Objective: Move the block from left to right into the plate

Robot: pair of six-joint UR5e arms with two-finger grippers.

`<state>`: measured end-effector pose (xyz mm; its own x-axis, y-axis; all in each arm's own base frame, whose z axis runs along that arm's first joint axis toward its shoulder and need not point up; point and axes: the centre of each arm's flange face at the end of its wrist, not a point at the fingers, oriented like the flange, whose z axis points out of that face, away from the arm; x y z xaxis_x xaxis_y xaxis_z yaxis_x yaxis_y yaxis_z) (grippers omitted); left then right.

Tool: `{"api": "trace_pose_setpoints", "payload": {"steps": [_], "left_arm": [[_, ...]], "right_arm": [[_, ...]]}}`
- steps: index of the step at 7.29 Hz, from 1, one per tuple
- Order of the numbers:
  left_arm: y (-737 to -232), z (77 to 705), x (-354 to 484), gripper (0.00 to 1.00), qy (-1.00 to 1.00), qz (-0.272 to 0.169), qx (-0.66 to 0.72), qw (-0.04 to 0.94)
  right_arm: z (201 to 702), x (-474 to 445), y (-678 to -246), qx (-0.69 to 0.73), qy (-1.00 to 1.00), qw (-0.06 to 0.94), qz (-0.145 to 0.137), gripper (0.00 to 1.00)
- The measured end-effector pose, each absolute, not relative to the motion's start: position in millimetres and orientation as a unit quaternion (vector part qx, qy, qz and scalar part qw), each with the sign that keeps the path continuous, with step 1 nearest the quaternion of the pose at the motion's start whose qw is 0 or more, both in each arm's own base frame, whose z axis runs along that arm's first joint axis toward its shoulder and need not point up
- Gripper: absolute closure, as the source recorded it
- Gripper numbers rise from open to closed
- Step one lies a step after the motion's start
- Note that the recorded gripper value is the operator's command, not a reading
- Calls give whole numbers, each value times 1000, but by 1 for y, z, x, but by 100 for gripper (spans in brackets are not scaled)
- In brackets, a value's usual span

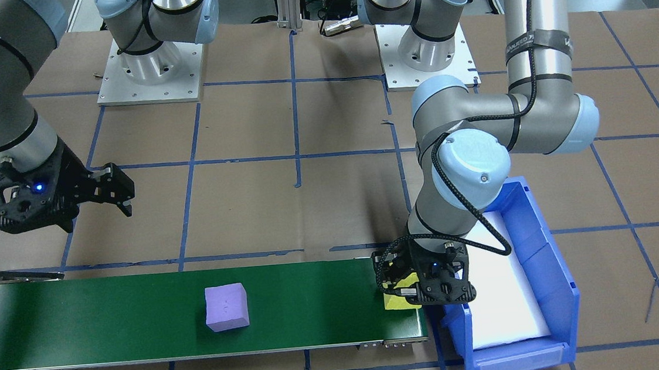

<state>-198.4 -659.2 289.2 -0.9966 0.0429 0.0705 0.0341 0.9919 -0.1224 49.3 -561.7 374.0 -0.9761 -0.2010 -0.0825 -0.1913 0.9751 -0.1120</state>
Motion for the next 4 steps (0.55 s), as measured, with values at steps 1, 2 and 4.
{"api": "trace_pose_setpoints", "payload": {"steps": [1,2,4], "left_arm": [[-660,281,-201,12,-997,58,-22,36],[-660,278,-202,9,-997,58,-22,36],[-657,291,-202,0,-997,66,-20,36]], "right_arm": [[368,49,-585,-95,991,74,-58,1],[356,51,-603,-87,989,99,-60,1],[320,53,-629,-65,987,136,-62,1]]}}
